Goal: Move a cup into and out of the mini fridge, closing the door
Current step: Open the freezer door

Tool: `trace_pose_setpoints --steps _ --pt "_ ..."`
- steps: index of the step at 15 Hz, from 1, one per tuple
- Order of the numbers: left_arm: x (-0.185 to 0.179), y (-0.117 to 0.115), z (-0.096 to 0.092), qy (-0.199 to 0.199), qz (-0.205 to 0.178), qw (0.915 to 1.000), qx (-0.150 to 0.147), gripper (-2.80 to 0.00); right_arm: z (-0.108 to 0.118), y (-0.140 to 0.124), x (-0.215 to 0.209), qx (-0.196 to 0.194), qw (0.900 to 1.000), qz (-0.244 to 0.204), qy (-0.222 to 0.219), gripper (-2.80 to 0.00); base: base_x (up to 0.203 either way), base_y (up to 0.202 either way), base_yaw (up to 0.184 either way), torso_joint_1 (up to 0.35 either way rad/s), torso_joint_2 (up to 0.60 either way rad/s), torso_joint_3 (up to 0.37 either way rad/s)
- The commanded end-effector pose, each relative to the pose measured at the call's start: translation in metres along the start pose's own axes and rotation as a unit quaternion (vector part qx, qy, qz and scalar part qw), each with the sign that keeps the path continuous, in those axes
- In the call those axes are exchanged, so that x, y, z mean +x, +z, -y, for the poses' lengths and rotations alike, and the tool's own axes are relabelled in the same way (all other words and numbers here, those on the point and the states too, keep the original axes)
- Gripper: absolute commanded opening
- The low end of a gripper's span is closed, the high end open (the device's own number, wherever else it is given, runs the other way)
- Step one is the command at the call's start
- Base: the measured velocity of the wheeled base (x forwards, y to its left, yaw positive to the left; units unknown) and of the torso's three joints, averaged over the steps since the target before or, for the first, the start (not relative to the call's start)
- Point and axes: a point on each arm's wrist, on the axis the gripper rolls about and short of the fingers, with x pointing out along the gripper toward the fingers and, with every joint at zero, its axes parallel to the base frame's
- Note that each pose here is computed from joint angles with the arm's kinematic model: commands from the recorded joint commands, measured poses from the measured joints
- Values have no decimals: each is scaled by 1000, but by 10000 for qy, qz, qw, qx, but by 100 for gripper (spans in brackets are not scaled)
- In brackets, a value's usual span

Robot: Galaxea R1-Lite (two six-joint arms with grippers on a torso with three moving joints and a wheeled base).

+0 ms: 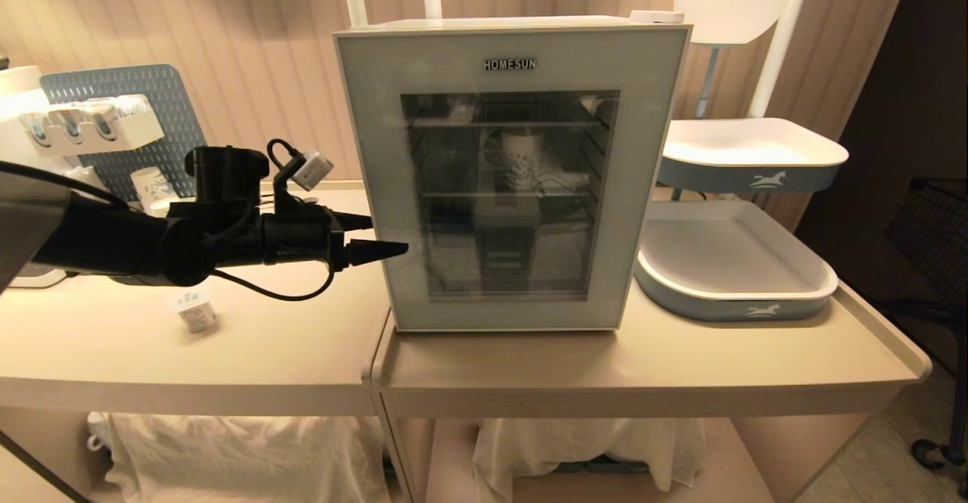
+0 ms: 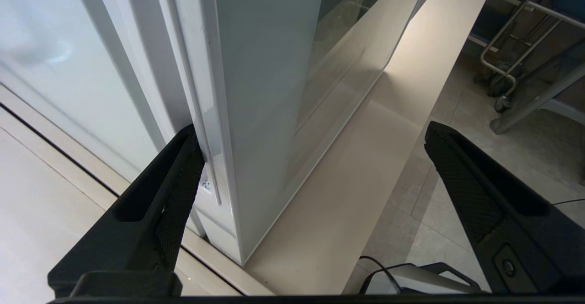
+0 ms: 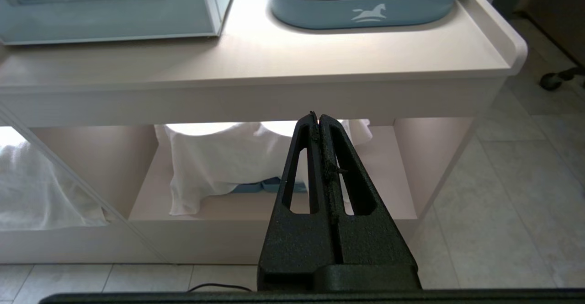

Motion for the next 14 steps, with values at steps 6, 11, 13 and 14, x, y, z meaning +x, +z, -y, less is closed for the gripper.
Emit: trace_pose_setpoints --steps 6,11,13,14 --pt "-20 11 28 -406 122 9985 -352 0 0 0 0 2 10000 -14 -2 -280 0 0 0 0 0 0" --pt "-68 30 89 -816 343 9953 -389 0 0 0 0 -21 10000 -14 6 -280 0 0 0 0 0 0" --pt "-80 30 134 -1161 354 9922 -297 0 0 0 0 -21 10000 -14 6 -280 0 0 0 0 0 0" --pt "-86 31 158 -1380 381 9895 -197 0 0 0 0 -21 10000 -14 6 -280 0 0 0 0 0 0"
